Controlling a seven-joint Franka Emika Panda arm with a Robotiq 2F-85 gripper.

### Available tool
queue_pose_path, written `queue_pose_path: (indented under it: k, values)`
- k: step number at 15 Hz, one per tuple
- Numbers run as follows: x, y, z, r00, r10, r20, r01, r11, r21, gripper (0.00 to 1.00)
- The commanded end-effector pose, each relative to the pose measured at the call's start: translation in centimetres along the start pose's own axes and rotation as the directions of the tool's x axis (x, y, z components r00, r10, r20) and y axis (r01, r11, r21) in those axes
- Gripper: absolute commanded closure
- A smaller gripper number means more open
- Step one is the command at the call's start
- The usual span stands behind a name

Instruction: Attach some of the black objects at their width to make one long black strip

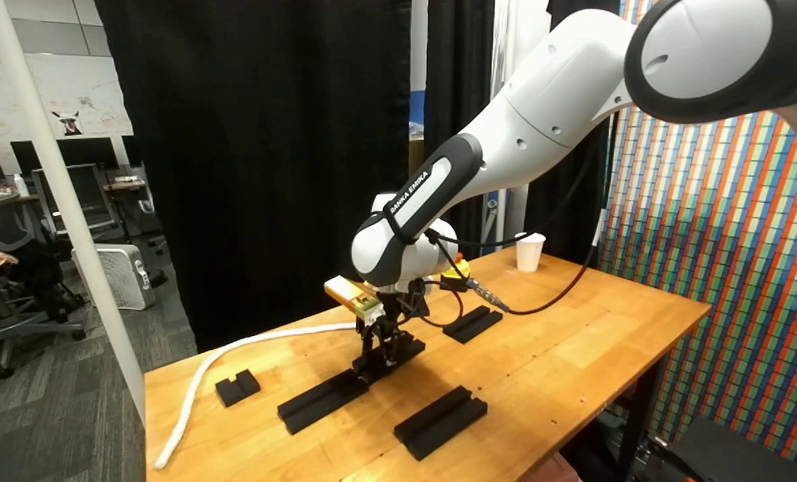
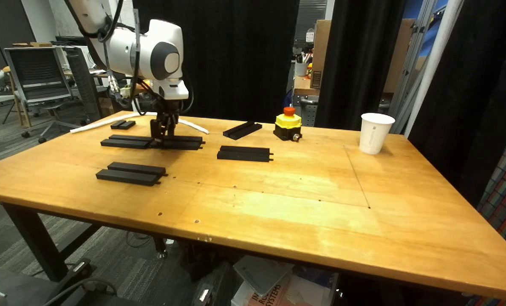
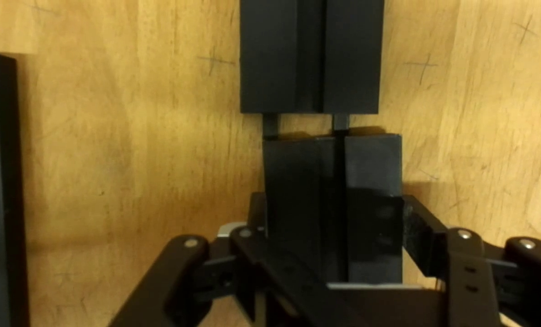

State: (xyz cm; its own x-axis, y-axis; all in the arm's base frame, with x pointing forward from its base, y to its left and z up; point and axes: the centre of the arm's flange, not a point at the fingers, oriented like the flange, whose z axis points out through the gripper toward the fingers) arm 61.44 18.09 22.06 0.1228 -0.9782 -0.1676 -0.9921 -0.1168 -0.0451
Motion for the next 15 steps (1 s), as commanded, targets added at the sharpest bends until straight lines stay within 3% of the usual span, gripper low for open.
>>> queue_pose_path:
  k: [1, 7, 15]
  values:
    - [-0.4, 0.6, -1.4, 1.0, -0.022, 0.007, 0.022, 0.999, 0.03, 0.53]
    - [-0.9, 0.8, -2.8, 1.0, -0.013, 0.009, 0.013, 0.999, 0.031, 0.53]
    - [-2.9, 1.6, -2.1, 0.997, 0.015, 0.077, -0.011, 0.999, -0.041, 0.53]
